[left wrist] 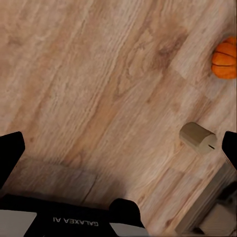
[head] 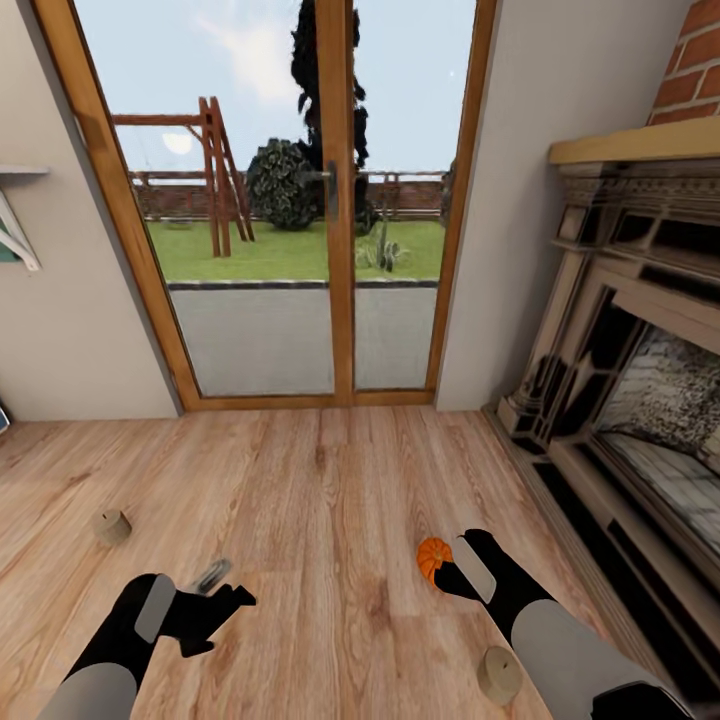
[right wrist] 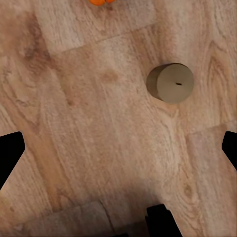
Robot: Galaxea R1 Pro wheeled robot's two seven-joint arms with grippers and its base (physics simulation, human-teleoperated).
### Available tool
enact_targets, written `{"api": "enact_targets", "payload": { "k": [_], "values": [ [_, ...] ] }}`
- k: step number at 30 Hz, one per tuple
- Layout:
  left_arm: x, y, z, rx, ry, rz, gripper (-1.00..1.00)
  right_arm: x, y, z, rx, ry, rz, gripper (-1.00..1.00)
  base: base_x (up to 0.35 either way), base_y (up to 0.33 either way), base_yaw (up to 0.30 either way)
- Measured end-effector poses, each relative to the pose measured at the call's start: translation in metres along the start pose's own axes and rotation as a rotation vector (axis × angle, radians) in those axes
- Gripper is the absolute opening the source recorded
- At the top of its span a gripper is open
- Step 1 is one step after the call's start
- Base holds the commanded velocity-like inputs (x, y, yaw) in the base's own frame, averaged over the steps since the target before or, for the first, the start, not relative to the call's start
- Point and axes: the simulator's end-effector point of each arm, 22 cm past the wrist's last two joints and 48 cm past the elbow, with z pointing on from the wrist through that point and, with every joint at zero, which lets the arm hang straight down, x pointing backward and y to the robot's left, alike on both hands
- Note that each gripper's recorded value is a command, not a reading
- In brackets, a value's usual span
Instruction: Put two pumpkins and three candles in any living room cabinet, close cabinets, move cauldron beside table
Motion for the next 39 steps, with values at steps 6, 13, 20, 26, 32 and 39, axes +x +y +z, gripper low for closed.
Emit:
{"api": "enact_targets", "payload": {
  "k": [6,13,20,26,32,39],
  "values": [
    [0.002,-0.001,0.01,0.036,0.005,-0.002,1.0,0.005,0.001,0.011,-0.001,0.0,-0.002,1.0,0.0,0.0,0.0],
    [0.004,0.005,0.023,0.04,0.008,0.0,1.0,0.01,0.001,0.025,0.0,-0.001,-0.002,1.0,0.0,0.0,0.0],
    [0.007,0.012,0.035,0.041,0.009,-0.001,1.0,0.015,0.001,0.038,0.0,-0.001,-0.002,1.0,0.0,0.0,0.0],
    [0.009,0.017,0.047,0.042,0.01,0.002,1.0,0.02,0.002,0.05,0.0,-0.002,-0.001,1.0,0.0,0.0,0.0],
    [0.012,0.022,0.059,0.043,0.012,0.003,1.0,0.025,0.001,0.062,0.0,-0.003,-0.001,1.0,0.0,0.0,0.0],
    [0.014,0.029,0.07,0.054,0.017,-0.003,1.0,0.03,-0.013,0.079,0.023,-0.006,0.008,1.0,0.0,0.0,0.0]
  ]
}}
